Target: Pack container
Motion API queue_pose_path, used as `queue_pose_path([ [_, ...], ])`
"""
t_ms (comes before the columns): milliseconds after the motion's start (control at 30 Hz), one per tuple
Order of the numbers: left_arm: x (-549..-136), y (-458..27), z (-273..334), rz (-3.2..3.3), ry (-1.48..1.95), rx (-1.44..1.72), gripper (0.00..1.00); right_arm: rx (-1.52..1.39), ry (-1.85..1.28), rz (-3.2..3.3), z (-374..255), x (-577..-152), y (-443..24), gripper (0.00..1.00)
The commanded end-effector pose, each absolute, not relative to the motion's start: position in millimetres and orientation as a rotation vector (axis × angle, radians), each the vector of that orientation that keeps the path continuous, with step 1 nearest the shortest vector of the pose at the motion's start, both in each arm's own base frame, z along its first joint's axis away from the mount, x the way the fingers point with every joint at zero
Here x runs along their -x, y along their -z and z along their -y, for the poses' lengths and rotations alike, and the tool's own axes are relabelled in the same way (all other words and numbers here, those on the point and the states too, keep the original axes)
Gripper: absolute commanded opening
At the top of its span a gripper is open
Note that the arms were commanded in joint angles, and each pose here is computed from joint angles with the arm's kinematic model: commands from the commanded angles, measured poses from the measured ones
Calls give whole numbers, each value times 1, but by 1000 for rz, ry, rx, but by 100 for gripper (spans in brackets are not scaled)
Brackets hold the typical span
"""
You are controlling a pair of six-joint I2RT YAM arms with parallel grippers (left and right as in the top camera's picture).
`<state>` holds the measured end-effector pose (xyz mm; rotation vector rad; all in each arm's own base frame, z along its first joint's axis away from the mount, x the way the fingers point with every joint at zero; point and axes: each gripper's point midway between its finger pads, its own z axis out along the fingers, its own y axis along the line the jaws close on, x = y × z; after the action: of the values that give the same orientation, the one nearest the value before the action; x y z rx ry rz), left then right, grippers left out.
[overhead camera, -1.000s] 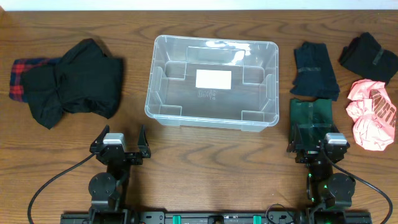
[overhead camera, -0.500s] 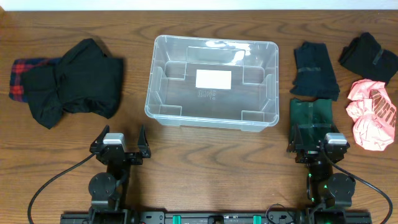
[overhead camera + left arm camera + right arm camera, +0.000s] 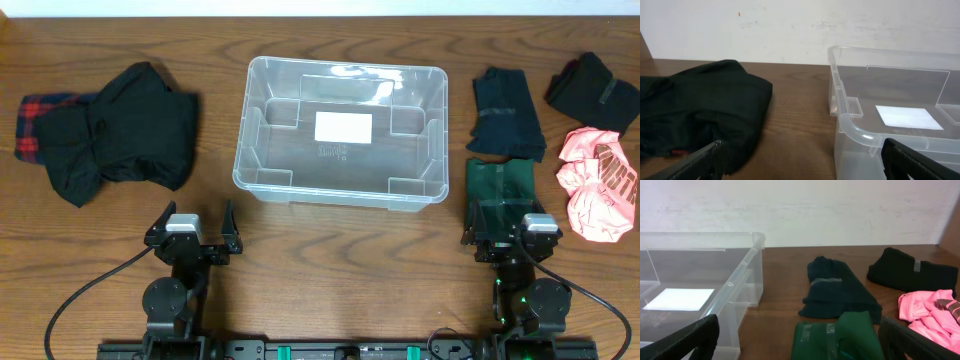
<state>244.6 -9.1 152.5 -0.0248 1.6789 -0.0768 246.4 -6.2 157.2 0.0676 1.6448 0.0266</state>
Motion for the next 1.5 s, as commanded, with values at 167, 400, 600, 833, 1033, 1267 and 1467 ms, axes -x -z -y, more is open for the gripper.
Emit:
queue_pose_path([
  [167,-244,-136,4,-1731,47,36,98,-43,-28,-1645,3,-246,-157,99],
  [400,-245,-141,5,-1710,55,36,98,-43,-28,-1645,3,-246,-157,99],
  [600,-244,-182,4,-1627,92,80,98,-43,-28,-1645,3,-246,-157,99],
  [833,-261,-229,-1,-1773,94,126,98,-43,-28,-1645,3,-246,-157,99],
  [1033,-311,-257,-2,-2081,147,181,98,-43,-29,-1645,3,-246,-157,99],
  [1267,-372,-297,60,-2141,585,-41,98,-43,-28,-1645,3,-246,-156,99],
  [1467,-399,-267,41,-2213,573,171,98,-43,-28,-1645,3,-246,-156,99],
])
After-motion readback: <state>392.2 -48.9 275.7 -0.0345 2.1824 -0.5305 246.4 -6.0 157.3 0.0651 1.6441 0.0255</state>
